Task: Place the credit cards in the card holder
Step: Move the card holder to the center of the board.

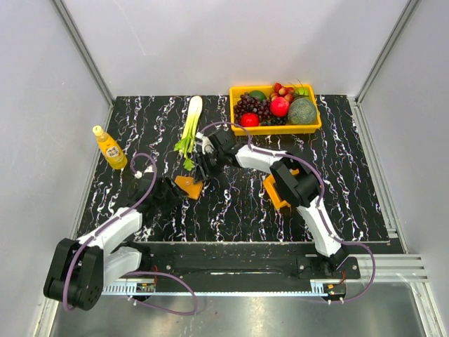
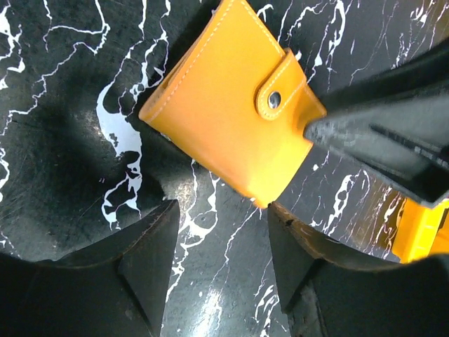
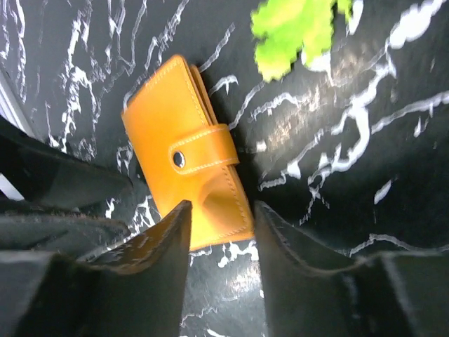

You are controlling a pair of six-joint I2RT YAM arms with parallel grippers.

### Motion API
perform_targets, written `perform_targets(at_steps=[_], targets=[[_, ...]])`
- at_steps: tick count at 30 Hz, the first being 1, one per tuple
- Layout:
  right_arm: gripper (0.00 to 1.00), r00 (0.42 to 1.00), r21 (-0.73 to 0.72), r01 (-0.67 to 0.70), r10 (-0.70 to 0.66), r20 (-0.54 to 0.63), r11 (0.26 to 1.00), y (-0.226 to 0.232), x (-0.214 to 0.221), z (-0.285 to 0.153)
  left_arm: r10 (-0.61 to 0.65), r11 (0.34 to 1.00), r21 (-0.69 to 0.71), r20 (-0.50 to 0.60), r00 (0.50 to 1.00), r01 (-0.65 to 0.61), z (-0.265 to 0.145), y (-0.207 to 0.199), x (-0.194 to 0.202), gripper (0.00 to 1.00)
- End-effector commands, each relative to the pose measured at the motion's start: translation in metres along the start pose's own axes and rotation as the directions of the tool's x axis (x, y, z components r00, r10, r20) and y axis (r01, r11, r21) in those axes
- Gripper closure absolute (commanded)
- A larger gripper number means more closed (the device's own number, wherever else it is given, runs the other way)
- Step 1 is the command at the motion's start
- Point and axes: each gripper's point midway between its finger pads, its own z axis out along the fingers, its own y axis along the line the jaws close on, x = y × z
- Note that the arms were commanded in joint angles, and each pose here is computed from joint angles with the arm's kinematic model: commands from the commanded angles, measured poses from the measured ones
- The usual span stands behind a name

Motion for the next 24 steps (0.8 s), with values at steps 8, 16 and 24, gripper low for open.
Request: perform_targets(at_steps=[8,16,24], targets=[[0.72,0.997,-0.100,-0.076,0.074,-0.018,0.992,0.027,0.059,-0.029,0.054,0.998,0.037,-0.008,0.999,-0.054,0.019,-0.017,-0.011,0.55],[0.78,0.996,-0.109,-0.083,0.086,0.022,0.991,0.049,0.081,-0.043,0.203,0.973,0.129,-0.102,0.974,-0.190,0.025,-0.037,0.011,0.67],[0.54,0.978,0.131,-0.120,0.094,0.188,0.984,0.002,0.026,-0.084,0.153,0.988,0.030,-0.081,0.985,-0.151,0.016,-0.017,0.012,0.52]])
